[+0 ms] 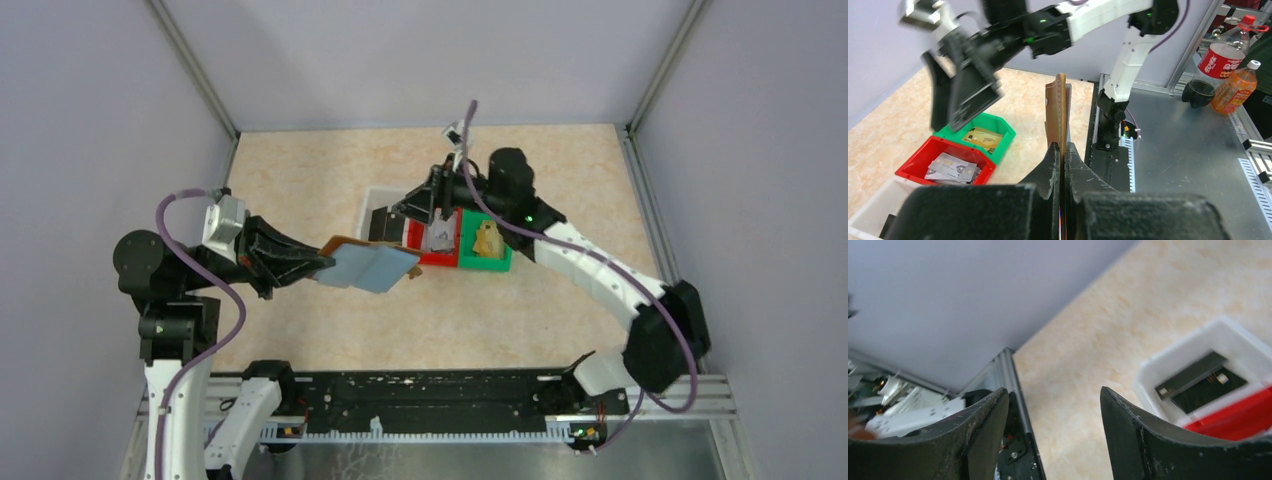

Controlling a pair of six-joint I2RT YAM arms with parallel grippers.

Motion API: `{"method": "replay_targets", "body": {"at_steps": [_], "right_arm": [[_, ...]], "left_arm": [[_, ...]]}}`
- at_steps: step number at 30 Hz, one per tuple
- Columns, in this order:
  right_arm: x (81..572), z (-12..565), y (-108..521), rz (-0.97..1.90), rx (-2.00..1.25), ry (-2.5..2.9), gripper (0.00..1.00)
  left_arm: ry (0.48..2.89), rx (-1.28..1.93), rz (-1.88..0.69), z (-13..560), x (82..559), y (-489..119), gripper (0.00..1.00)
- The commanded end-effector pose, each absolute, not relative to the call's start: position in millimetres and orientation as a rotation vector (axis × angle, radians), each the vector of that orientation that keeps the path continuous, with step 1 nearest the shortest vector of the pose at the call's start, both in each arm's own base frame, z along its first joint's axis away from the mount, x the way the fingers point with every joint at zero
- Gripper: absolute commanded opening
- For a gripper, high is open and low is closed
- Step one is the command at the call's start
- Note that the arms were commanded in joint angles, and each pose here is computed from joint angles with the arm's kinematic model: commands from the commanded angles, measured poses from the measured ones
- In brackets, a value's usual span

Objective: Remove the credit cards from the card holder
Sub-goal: Place the credit card in the storage box, then close the card holder at the center of the board.

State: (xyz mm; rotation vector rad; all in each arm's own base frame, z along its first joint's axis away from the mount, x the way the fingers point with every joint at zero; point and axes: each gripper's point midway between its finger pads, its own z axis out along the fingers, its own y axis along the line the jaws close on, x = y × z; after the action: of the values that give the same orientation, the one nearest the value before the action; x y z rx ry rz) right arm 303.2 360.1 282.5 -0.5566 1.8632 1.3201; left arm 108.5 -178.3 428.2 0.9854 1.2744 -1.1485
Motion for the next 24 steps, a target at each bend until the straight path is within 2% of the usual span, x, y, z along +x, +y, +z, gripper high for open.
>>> {"method": "replay_targets", "body": {"at_steps": [1, 12, 24], "right_arm": [[227, 357, 345, 1.464, -0.773, 1.42, 0.67], [133, 388, 352, 1.454, -0.923, 1.208, 0.69], [96, 416, 381, 1.531, -0.963, 1.047, 0.78]], "left_arm": [[1.224, 1.025, -1.123, 432, 107, -179, 0.0], [1.219, 1.022, -1.098, 427, 115, -178, 0.0], [1.222, 1.042, -1.094, 418, 113, -178, 0.0]]}}
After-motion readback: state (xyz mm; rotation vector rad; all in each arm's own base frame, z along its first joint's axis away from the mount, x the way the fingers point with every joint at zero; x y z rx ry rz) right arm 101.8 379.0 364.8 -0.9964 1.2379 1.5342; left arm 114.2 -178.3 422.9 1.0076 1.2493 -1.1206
